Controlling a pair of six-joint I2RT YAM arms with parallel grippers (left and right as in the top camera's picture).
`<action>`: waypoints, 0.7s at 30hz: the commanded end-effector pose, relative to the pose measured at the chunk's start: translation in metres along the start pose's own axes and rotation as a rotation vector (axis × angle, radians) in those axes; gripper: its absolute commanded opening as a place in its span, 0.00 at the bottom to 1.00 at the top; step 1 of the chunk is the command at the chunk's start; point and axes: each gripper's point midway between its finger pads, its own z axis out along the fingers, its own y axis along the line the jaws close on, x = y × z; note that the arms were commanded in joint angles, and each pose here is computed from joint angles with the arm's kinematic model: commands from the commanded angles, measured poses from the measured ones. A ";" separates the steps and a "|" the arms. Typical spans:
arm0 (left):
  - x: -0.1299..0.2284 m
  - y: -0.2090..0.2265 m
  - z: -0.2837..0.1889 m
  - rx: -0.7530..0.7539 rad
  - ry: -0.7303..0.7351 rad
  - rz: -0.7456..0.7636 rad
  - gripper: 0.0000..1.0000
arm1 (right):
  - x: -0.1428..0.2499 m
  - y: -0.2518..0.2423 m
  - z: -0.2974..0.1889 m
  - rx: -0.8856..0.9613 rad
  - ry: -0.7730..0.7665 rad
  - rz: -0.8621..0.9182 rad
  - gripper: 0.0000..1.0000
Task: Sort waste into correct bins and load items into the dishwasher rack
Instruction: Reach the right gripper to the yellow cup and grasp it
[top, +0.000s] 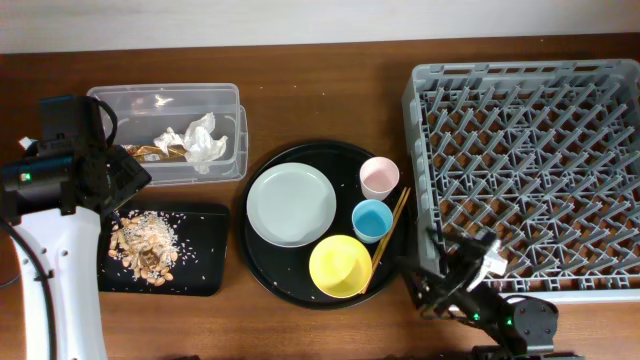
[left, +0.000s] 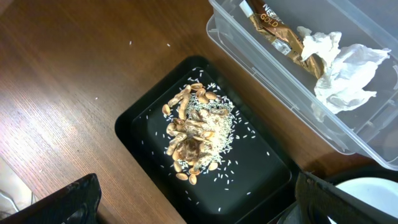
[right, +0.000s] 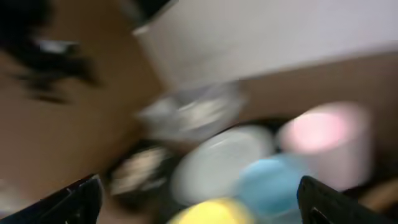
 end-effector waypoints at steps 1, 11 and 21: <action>-0.001 0.002 -0.004 0.006 -0.011 -0.020 1.00 | 0.016 0.038 -0.005 -0.182 0.160 0.523 0.98; -0.001 0.002 -0.004 0.006 -0.011 -0.020 0.99 | -0.099 0.054 -0.013 0.125 -0.014 0.122 0.98; -0.001 0.002 -0.004 0.006 -0.011 -0.020 1.00 | -0.118 0.017 0.002 0.653 0.786 -0.002 0.98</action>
